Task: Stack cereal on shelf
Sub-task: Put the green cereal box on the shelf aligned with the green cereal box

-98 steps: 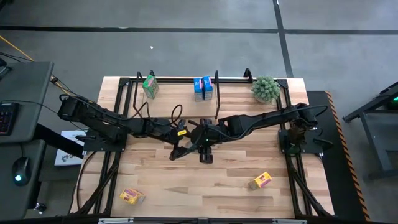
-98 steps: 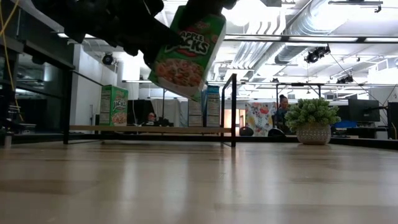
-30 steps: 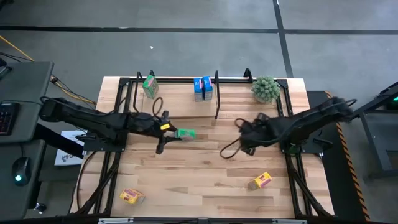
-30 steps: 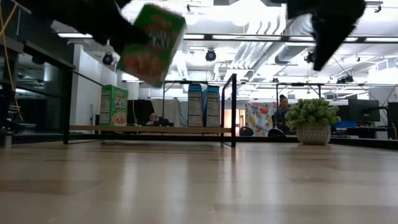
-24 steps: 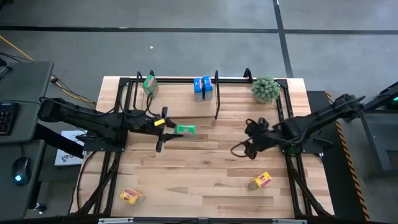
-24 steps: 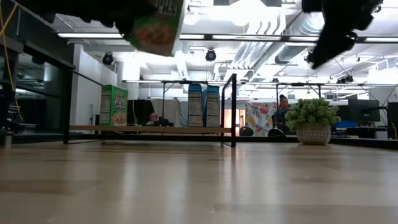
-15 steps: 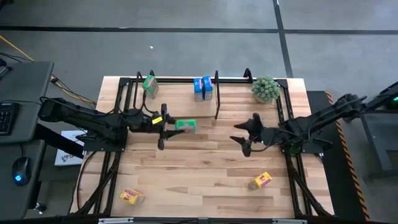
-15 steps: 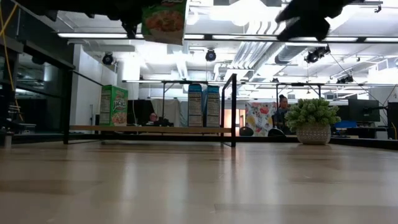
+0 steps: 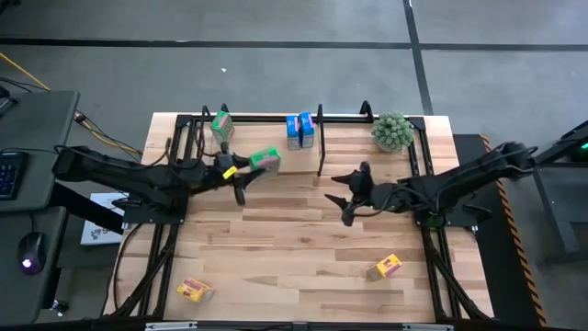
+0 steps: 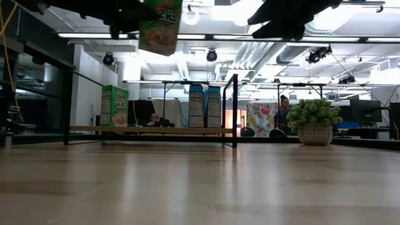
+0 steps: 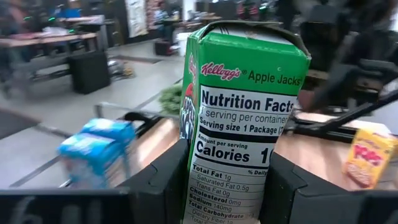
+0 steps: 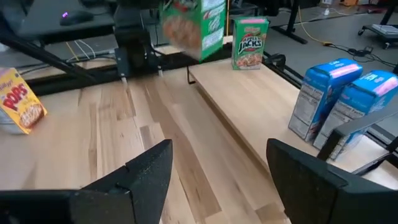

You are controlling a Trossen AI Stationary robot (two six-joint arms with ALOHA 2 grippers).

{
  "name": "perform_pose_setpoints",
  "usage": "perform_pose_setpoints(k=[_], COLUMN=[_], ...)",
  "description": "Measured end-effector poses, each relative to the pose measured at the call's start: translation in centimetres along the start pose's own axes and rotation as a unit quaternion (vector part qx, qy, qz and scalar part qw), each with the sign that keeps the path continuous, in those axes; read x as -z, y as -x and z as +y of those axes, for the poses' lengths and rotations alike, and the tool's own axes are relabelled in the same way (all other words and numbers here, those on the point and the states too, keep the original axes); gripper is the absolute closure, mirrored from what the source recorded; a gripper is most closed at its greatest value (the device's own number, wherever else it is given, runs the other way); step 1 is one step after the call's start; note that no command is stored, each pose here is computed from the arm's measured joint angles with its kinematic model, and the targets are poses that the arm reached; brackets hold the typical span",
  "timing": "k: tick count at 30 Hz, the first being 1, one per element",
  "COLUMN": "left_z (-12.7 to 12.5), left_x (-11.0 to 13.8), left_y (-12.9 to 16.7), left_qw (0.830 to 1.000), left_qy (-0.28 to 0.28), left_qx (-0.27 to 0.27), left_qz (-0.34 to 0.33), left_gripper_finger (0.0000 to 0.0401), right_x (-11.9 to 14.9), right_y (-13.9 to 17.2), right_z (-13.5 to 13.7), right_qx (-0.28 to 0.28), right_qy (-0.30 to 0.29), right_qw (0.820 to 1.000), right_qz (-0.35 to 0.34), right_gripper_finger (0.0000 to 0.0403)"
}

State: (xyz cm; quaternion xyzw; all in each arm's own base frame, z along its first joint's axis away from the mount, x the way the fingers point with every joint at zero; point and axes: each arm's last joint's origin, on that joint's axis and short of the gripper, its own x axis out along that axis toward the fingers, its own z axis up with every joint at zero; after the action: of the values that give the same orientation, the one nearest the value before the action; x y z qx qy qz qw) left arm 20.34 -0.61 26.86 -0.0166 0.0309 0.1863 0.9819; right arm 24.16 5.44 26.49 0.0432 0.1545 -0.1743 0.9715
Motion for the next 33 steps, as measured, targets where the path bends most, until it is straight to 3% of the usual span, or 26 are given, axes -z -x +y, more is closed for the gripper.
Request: perform_pose_setpoints(k=[4, 8, 11, 19, 27, 33], left_z=[0.8, 1.5, 2.2, 3.4, 6.6, 7.6], left_x=[-0.3, 2.4, 4.2, 6.9, 9.5, 10.5], left_y=[1.4, 1.6, 1.3, -0.8, -3.1, -4.3], left_qw=[0.996, 0.974, 0.957, 0.951, 0.908, 0.895], left_qy=[0.012, 0.014, 0.022, 0.002, 0.048, 0.074], left_qx=[-0.091, -0.226, -0.289, -0.301, -0.409, -0.435], left_qz=[0.004, 0.013, 0.013, 0.067, 0.080, 0.061], left_gripper_finger=[0.0266, 0.0266, 0.0266, 0.0266, 0.0266, 0.0265], right_x=[1.0, 1.6, 1.6, 1.3, 1.3, 1.3], right_y=[-1.2, -2.4, -3.0, -3.2, -3.2, -3.2], right_z=[0.6, 1.2, 1.5, 1.8, 1.9, 1.9], right_qx=[0.006, 0.022, 0.019, 0.014, 0.008, 0.006], right_qy=[0.013, 0.028, 0.037, 0.035, 0.035, 0.035], right_qw=[1.000, 0.999, 0.999, 0.999, 0.999, 0.999], right_qz=[0.017, 0.012, -0.004, -0.028, -0.027, -0.026], right_gripper_finger=[0.0151, 0.0151, 0.0151, 0.0151, 0.0151, 0.0151])
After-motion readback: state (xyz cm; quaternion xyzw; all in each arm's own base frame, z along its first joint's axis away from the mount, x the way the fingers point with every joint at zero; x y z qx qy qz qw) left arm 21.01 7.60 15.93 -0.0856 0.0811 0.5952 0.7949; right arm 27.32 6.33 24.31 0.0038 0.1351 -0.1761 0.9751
